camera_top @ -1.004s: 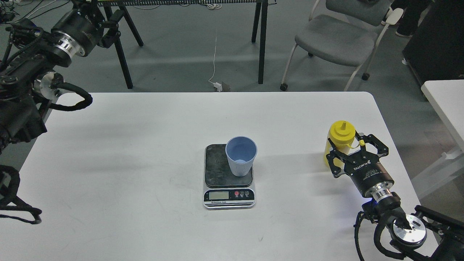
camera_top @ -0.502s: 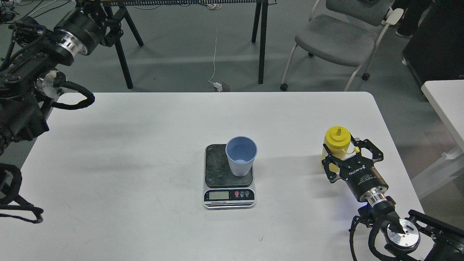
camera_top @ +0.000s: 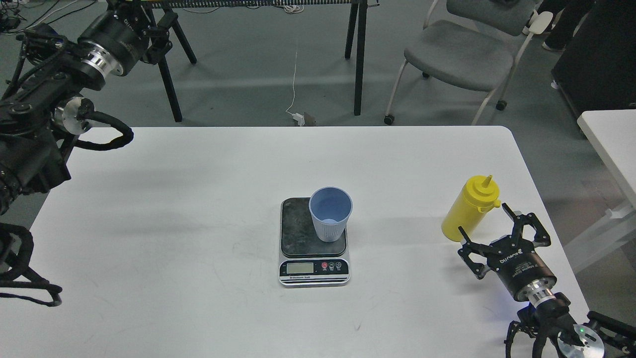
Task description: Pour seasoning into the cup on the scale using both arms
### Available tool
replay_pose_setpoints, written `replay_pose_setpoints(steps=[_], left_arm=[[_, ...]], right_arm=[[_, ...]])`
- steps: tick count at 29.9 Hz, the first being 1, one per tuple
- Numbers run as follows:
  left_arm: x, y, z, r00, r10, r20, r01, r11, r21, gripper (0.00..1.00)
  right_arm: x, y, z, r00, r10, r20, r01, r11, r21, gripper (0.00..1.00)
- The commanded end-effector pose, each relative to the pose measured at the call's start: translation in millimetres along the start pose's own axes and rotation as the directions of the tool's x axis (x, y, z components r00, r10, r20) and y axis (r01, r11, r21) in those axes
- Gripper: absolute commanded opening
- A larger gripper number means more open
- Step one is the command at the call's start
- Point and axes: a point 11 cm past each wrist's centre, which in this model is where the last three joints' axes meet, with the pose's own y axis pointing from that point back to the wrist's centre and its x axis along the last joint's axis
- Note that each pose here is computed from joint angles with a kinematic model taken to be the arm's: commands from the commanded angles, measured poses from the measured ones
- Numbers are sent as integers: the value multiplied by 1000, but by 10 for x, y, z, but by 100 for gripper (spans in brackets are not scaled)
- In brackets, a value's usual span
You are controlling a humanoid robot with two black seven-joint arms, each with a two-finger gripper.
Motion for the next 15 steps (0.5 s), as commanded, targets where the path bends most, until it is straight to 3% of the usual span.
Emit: replay_pose_setpoints(steps=[1, 5, 8, 13, 15], left_arm=[[-4, -1, -6, 1000, 0, -2, 0, 1000, 0, 99], [-21, -12, -4, 1000, 0, -10, 0, 1000, -6, 99], [-16, -15, 11, 1000, 4, -17, -4, 1000, -13, 99], [-18, -30, 43, 1000, 6, -25, -7, 1000, -25, 99], [-15, -31, 49, 1000, 8, -28, -9, 1000, -29, 99]], right_arm=[[255, 276, -269, 994, 77, -77, -77, 997, 10, 99], [410, 481, -967, 962, 156, -225, -140, 986, 86, 99], [394, 526, -1666, 922, 211, -324, -145, 966, 216, 99], [-111, 350, -2981, 832, 268, -486, -13, 885, 466, 99], [-398, 68, -3172, 760, 252, -599, 17, 914, 406, 99]])
